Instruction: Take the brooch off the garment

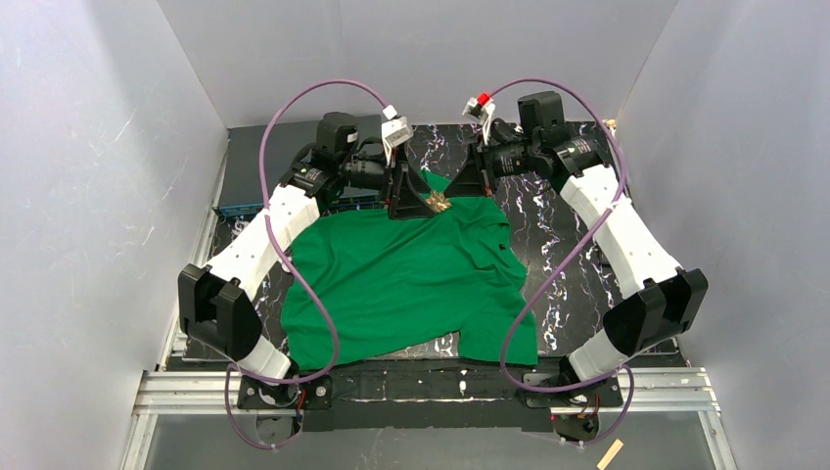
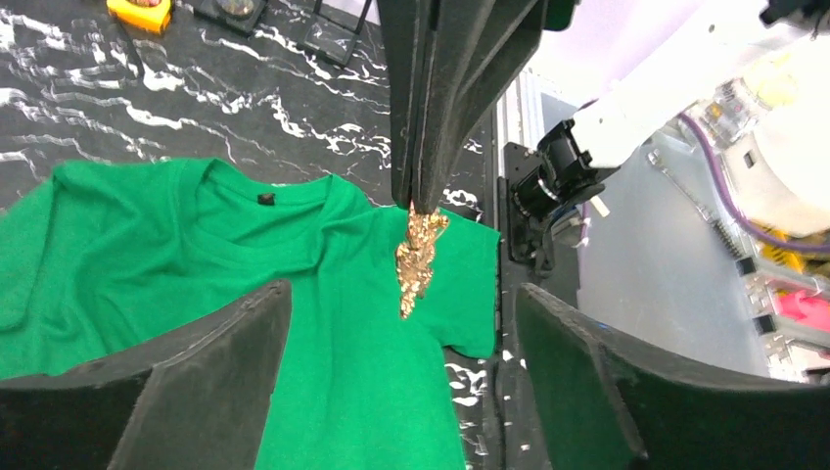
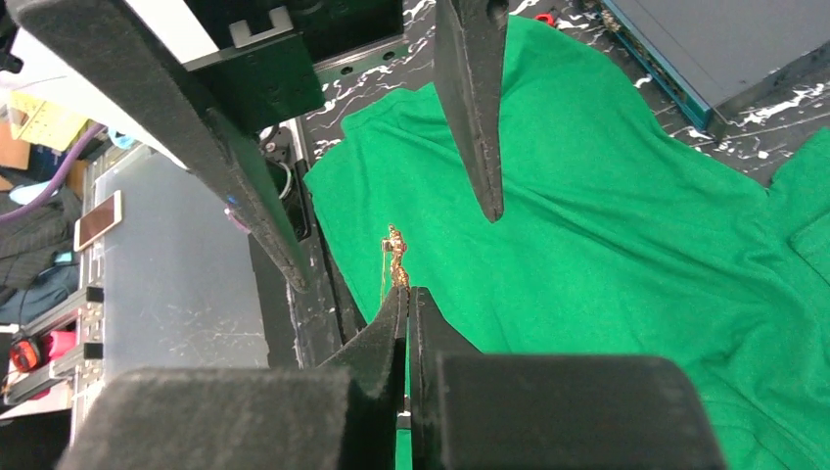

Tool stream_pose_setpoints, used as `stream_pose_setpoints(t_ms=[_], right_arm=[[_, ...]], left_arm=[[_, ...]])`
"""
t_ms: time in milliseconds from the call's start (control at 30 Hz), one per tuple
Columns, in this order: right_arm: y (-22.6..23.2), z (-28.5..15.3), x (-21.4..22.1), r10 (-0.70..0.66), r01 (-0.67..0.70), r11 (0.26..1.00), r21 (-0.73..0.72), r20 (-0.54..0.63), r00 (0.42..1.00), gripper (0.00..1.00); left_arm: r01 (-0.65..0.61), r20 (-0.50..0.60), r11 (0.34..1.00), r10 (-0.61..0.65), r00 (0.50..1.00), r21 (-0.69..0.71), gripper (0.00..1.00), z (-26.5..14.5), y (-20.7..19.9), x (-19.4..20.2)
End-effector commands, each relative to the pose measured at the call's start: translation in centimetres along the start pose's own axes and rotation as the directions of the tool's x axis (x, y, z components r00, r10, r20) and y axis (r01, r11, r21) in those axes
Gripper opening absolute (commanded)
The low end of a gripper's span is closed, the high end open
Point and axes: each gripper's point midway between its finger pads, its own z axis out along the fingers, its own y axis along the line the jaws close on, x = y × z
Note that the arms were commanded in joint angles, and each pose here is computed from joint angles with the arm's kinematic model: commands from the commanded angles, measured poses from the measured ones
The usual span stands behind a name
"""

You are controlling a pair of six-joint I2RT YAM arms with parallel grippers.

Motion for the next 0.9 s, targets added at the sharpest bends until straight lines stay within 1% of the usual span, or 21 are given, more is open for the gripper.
stream_pose_setpoints(t_ms=[0, 33, 133, 233, 300, 367, 500, 600, 667, 700, 733, 800, 867], right_arm=[[-1.4, -1.2, -0.4, 0.014, -0.015, 0.996, 0.086, 0.012, 1.0, 0.01], [-2.0, -1.6, -0.1, 0.027, -0.028, 0.993, 0.113, 0.007, 1.0, 0.01], [-4.1, -3.0, 0.7, 0.04, -0.036, 0.978, 0.208, -0.014, 0.999, 0.01], [-6.5, -5.1, 2.2, 0.056, -0.031, 0.942, 0.334, -0.065, 0.996, 0.01], [-8.2, -7.1, 3.6, 0.093, -0.041, 0.905, 0.423, -0.103, 0.99, 0.01], [-9.8, -9.5, 5.0, 0.124, -0.036, 0.86, 0.509, -0.139, 0.983, 0.01], [-13.3, -14.8, 8.0, 0.181, 0.031, 0.718, 0.696, -0.23, 0.956, 0.01], [-14.9, -18.3, 10.6, 0.251, 0.099, 0.595, 0.797, -0.301, 0.92, 0.01], [-15.7, -20.7, 12.2, 0.301, 0.163, 0.499, 0.851, -0.347, 0.888, 0.01], [-16.1, -22.3, 12.9, 0.327, 0.199, 0.428, 0.882, -0.356, 0.876, 0.01], [-16.4, -23.3, 13.4, 0.343, 0.222, 0.381, 0.897, -0.36, 0.867, 0.01], [-16.8, -24.8, 14.3, 0.364, 0.272, 0.309, 0.911, -0.378, 0.852, 0.01], [-17.5, -25.7, 14.9, 0.372, 0.312, 0.26, 0.914, -0.393, 0.841, 0.01]], left_arm=[[-0.017, 0.006, 0.998, 0.017, 1.0, -0.068, 0.97, -1.4, -0.1, -0.9], [-0.018, 0.004, 0.996, 0.018, 1.0, -0.087, 0.98, -1.6, 0.0, -0.8], [-0.014, 0.009, 0.987, 0.016, 1.0, -0.162, 0.98, -2.8, 0.8, -0.6], [0.0, 0.0, 0.964, 0.0, 1.0, -0.264, 0.98, -4.0, 1.7, -0.1], [0.041, -0.018, 0.937, -0.05, 0.999, -0.346, 0.98, -4.7, 2.6, 0.6], [0.101, -0.037, 0.887, -0.131, 0.991, -0.45, 0.98, -5.7, 3.9, 1.5], [0.178, -0.056, 0.771, -0.267, 0.962, -0.611, 0.98, -7.6, 5.7, 2.8], [0.197, -0.066, 0.719, -0.32, 0.945, -0.667, 0.98, -8.5, 6.1, 4.0], [0.197, -0.062, 0.698, -0.328, 0.943, -0.689, 0.98, -8.9, 6.1, 4.5], [0.194, -0.062, 0.688, -0.329, 0.942, -0.699, 0.98, -9.2, 6.2, 4.7], [0.19, -0.065, 0.681, -0.331, 0.942, -0.708, 0.98, -9.3, 6.2, 5.0], [0.18, -0.071, 0.672, -0.328, 0.942, -0.718, 0.98, -9.7, 6.1, 5.1], [0.178, -0.086, 0.677, -0.337, 0.938, -0.715, 0.98, -9.7, 6.0, 5.5]])
